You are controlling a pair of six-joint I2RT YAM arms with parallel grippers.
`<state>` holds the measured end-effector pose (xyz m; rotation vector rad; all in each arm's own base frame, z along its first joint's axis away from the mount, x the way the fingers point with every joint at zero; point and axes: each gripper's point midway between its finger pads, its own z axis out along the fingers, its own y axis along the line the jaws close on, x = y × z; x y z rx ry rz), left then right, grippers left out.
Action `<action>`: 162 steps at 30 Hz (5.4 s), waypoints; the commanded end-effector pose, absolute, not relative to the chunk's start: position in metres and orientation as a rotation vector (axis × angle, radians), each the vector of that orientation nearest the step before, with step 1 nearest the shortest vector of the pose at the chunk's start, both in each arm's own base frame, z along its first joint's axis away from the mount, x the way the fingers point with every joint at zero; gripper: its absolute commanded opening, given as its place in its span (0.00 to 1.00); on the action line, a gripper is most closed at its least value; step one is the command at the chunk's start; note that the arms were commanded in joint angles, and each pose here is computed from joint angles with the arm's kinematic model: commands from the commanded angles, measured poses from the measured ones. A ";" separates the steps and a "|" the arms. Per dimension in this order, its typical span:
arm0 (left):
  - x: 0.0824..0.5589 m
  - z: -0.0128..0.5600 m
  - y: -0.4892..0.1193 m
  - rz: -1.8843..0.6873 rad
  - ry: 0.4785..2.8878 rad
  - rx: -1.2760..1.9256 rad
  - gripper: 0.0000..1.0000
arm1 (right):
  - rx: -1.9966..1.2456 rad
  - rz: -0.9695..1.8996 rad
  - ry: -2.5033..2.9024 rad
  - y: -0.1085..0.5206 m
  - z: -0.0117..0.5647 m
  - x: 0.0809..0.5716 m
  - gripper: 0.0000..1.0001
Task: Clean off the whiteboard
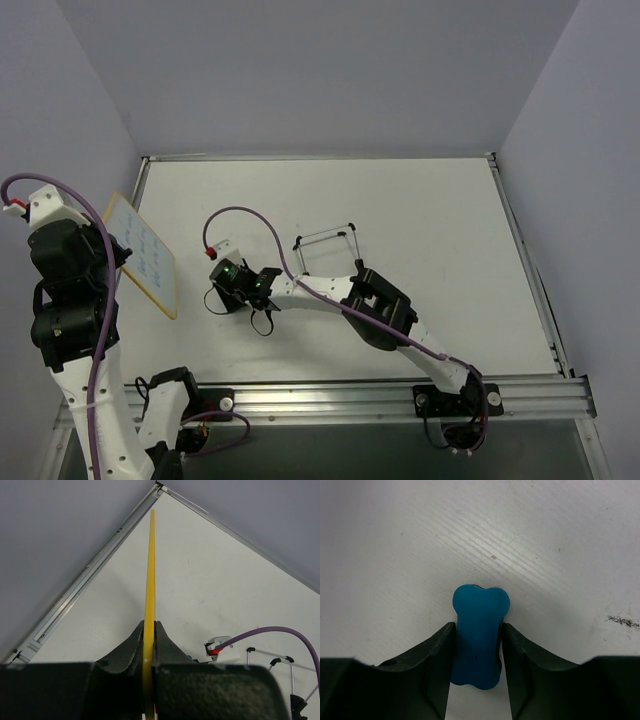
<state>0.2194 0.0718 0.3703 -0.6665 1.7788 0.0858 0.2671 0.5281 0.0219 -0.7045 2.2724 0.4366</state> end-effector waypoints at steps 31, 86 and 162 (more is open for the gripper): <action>0.244 0.471 -0.113 -1.099 1.423 0.070 0.02 | -0.302 0.742 1.707 0.265 0.339 0.248 0.08; 0.244 0.404 -0.219 -1.381 1.548 0.065 0.02 | -0.450 0.618 1.790 0.392 0.293 0.248 0.04; 0.191 0.452 -0.218 -1.504 1.418 0.222 0.02 | -0.301 0.653 1.674 0.312 0.318 0.296 0.00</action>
